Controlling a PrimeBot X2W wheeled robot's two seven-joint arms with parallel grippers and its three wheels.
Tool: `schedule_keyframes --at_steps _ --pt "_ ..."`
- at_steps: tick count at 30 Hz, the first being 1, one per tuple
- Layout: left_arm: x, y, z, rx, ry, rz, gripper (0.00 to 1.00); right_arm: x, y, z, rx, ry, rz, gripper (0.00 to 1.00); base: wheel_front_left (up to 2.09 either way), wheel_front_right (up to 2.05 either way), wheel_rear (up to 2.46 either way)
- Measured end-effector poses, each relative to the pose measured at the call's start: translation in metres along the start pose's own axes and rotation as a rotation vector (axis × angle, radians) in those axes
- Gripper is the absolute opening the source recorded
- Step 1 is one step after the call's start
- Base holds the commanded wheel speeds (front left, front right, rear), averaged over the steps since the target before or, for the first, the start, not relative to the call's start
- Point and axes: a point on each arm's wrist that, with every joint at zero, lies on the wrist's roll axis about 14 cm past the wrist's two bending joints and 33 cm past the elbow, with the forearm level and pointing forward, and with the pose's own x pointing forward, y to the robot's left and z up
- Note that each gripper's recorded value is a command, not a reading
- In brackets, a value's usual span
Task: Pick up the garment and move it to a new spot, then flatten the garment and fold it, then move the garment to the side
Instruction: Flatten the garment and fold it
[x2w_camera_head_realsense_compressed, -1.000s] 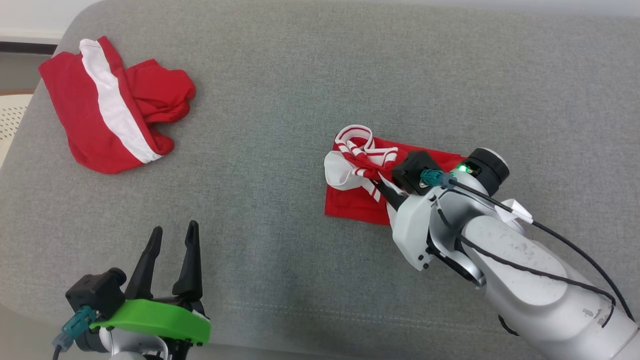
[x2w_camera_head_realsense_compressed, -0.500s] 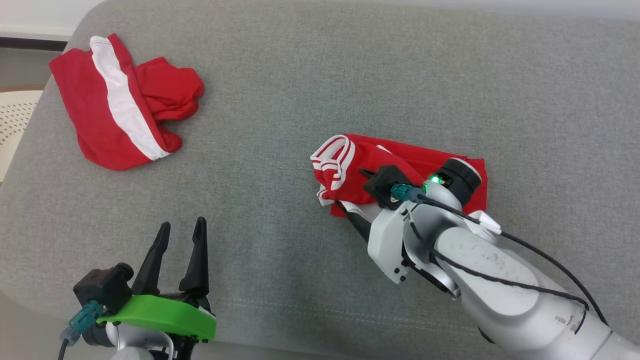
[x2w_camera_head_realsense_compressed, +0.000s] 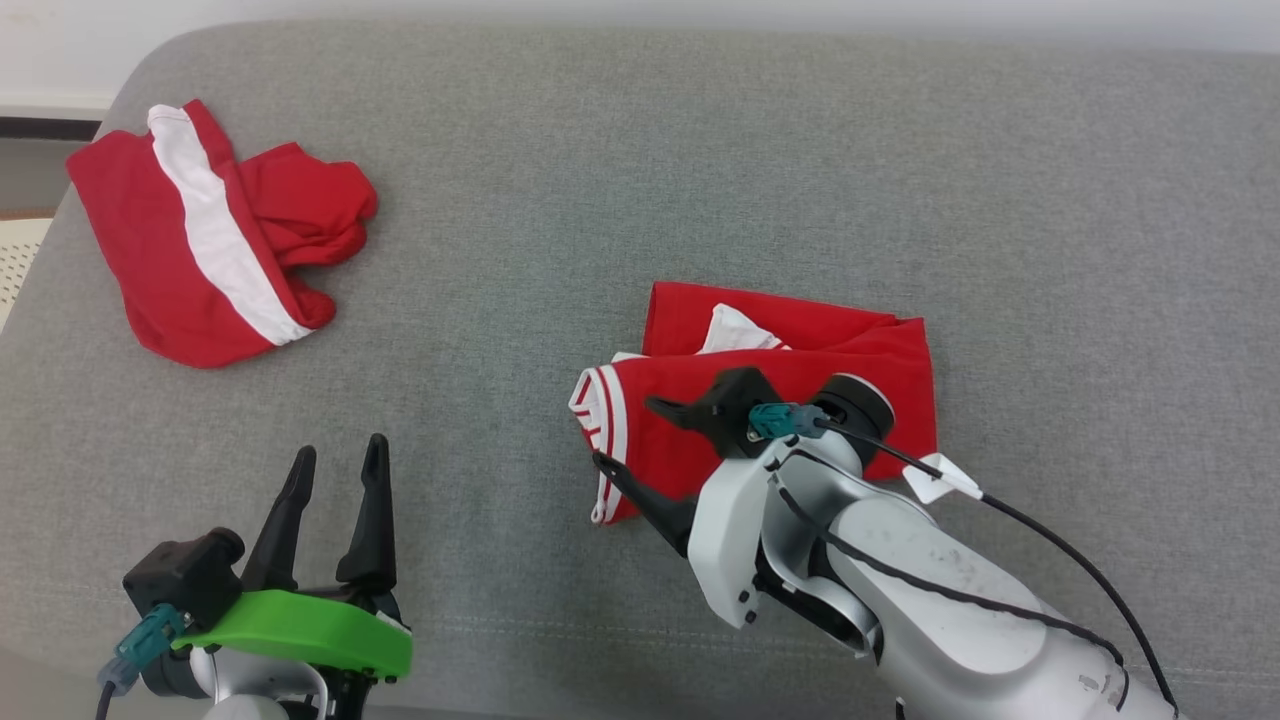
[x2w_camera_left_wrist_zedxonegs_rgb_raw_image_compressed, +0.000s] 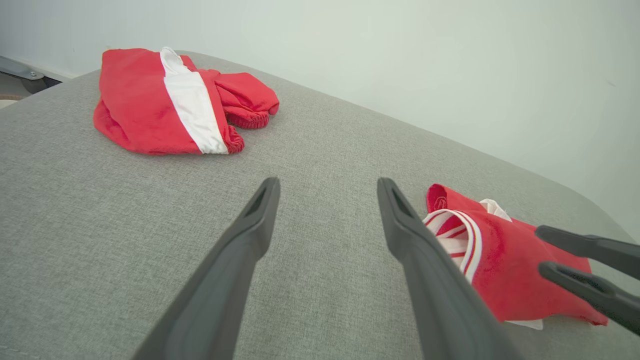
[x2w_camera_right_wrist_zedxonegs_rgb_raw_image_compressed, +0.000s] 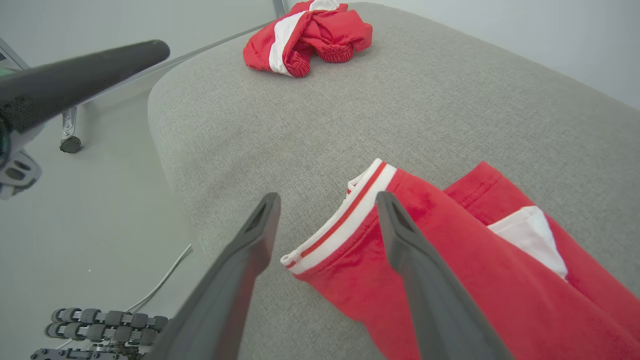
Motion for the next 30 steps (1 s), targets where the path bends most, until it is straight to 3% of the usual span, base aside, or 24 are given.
schedule_keyframes --at_steps 6,13,21,30 --pt "0.004 -0.004 0.001 0.008 -0.003 -0.021 1.00 -0.018 -0.010 -0.001 0.221 -0.047 -0.056 1.00 0.00 0.00 0.00" --pt "0.009 -0.013 -0.001 0.008 0.004 -0.048 1.00 -0.044 -0.051 -0.003 0.431 -0.118 -0.212 1.00 0.00 0.00 0.00" --pt "0.017 -0.028 -0.013 0.003 0.045 -0.099 1.00 -0.082 -0.092 -0.022 0.475 -0.126 -0.372 1.00 0.00 0.00 0.00" --pt "0.023 -0.051 -0.028 -0.075 0.119 -0.175 1.00 -0.125 -0.123 -0.041 0.550 -0.175 -0.535 1.00 0.00 0.00 0.00"
